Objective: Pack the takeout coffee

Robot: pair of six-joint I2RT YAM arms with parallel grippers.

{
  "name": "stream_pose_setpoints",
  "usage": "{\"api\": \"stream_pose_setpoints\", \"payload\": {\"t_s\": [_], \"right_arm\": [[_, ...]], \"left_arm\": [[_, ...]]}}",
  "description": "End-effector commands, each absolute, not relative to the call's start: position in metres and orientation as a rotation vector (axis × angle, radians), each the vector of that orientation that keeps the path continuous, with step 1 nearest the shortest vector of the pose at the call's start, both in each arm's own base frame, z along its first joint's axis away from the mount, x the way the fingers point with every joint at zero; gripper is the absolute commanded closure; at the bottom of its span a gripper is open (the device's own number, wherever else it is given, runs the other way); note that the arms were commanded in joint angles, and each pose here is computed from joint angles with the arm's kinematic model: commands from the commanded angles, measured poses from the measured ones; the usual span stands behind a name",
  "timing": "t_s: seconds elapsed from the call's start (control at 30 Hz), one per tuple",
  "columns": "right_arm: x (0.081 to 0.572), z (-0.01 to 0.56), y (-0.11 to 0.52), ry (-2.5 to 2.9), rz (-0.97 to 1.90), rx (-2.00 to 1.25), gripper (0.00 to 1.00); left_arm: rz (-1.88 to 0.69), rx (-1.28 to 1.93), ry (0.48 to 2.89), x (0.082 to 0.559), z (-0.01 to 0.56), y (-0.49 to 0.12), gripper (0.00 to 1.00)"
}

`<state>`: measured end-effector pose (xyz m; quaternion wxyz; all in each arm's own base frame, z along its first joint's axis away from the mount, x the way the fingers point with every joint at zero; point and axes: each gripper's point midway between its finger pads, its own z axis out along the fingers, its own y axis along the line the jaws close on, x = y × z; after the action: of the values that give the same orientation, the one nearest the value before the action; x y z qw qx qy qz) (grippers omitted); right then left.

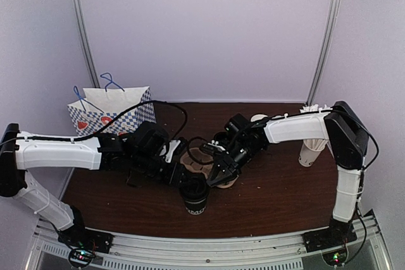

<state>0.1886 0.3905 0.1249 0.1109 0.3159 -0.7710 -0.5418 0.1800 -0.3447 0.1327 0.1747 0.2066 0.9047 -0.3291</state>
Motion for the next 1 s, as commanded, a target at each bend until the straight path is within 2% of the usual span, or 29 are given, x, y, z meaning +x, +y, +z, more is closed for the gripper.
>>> {"api": "stream_pose_setpoints", "payload": {"t_s": [0.0, 0.27, 0.6, 0.97], "right_arm": [[0.197, 0.123, 0.396, -2.267, -1.612, 0.943, 0.7], [0.198, 0.114, 0.399, -2.253, -1.614, 0.901, 0.74], [0.198, 0.081, 0.394, -2.306, -1.521, 0.814, 0.85], [0.189, 0.053, 0.384, -2.384, -1.368, 0.825, 0.86]], "left_arm": [[-0.961, 0.6, 2.536, 0.186, 0.133, -0.351, 0.6], [-0.969, 0.609, 2.563, 0.183, 0.123, -0.35, 0.62], [-0.975, 0.575, 2.646, 0.171, 0.089, -0.339, 0.65], [-0.928, 0.473, 2.732, 0.156, 0.061, -0.311, 0.65]]}}
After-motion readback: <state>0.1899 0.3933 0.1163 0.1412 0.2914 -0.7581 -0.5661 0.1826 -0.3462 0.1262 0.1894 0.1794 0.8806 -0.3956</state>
